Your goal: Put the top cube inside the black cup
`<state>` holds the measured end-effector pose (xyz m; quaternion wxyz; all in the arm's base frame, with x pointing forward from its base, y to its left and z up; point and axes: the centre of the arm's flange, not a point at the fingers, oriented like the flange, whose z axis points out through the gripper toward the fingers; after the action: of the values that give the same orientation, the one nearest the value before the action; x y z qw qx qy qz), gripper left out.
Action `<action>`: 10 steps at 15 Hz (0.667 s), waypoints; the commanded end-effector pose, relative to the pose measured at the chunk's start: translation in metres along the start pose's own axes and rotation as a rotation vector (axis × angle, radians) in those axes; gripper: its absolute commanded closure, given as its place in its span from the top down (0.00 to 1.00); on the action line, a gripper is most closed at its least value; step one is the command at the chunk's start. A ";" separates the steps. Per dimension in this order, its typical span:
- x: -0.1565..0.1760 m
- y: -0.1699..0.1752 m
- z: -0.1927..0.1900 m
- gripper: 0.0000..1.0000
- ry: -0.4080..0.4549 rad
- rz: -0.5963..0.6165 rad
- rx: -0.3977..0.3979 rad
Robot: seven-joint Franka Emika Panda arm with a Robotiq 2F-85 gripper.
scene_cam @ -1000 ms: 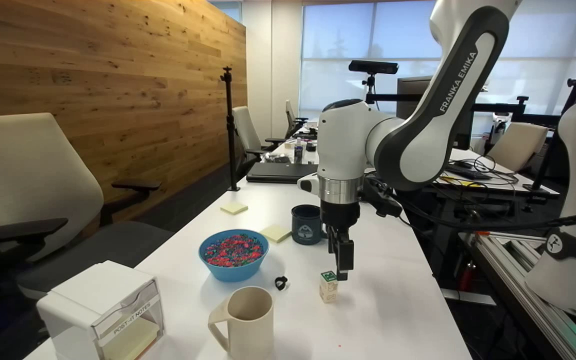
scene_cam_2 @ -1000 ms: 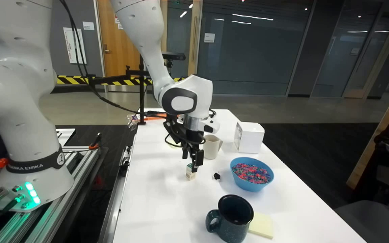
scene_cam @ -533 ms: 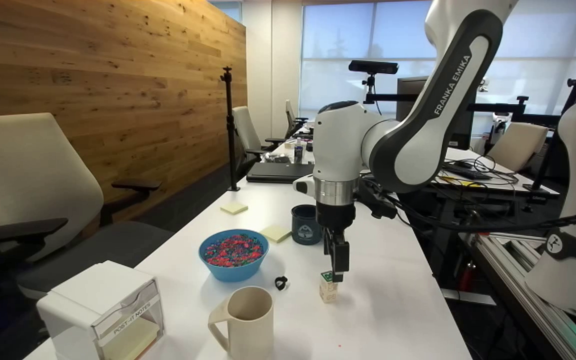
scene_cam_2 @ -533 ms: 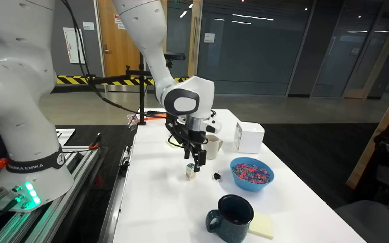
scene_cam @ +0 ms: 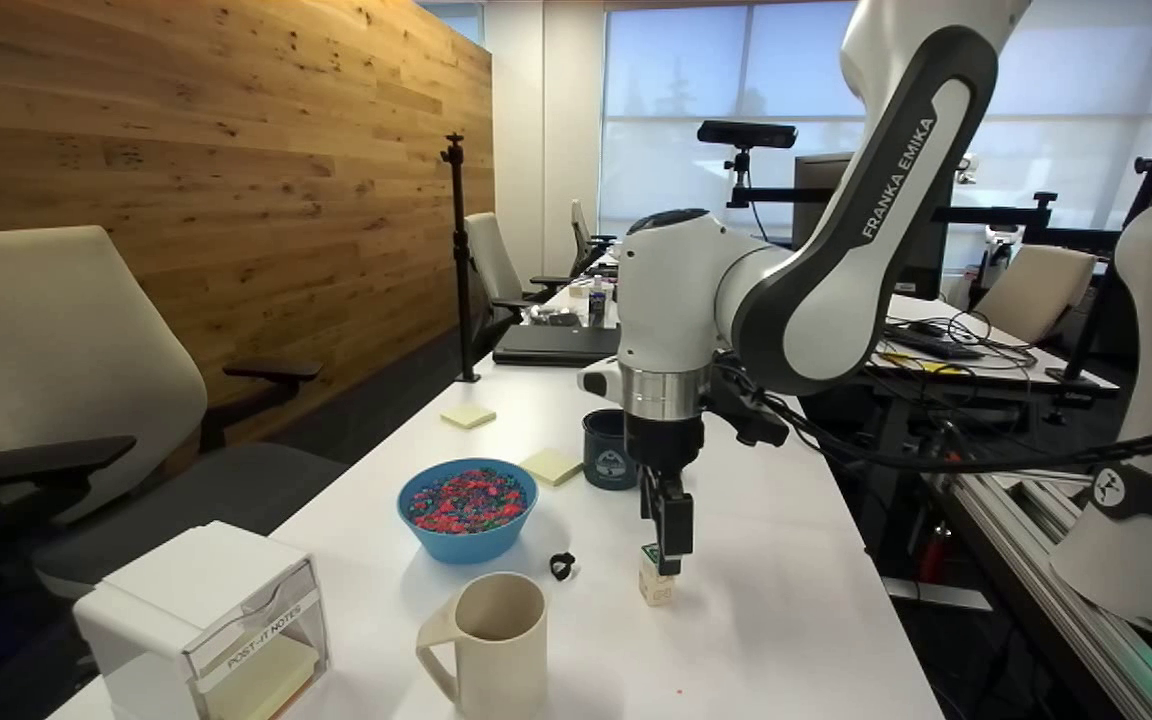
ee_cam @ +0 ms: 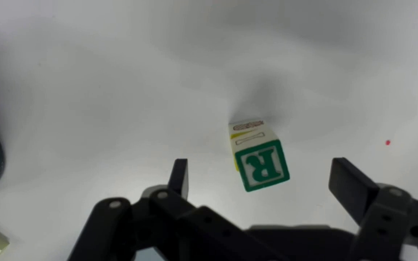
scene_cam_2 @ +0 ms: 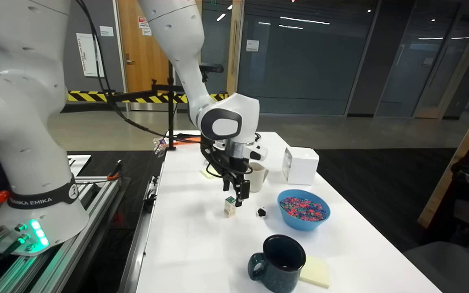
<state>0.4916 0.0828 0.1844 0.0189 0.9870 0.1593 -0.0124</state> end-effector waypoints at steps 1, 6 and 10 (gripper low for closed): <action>-0.001 0.002 0.010 1.00 0.004 -0.041 -0.008; -0.002 0.005 0.015 1.00 -0.005 -0.049 -0.005; -0.003 0.005 0.015 0.59 -0.008 -0.054 -0.009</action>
<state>0.4888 0.0786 0.1728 0.0184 0.9847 0.1718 -0.0237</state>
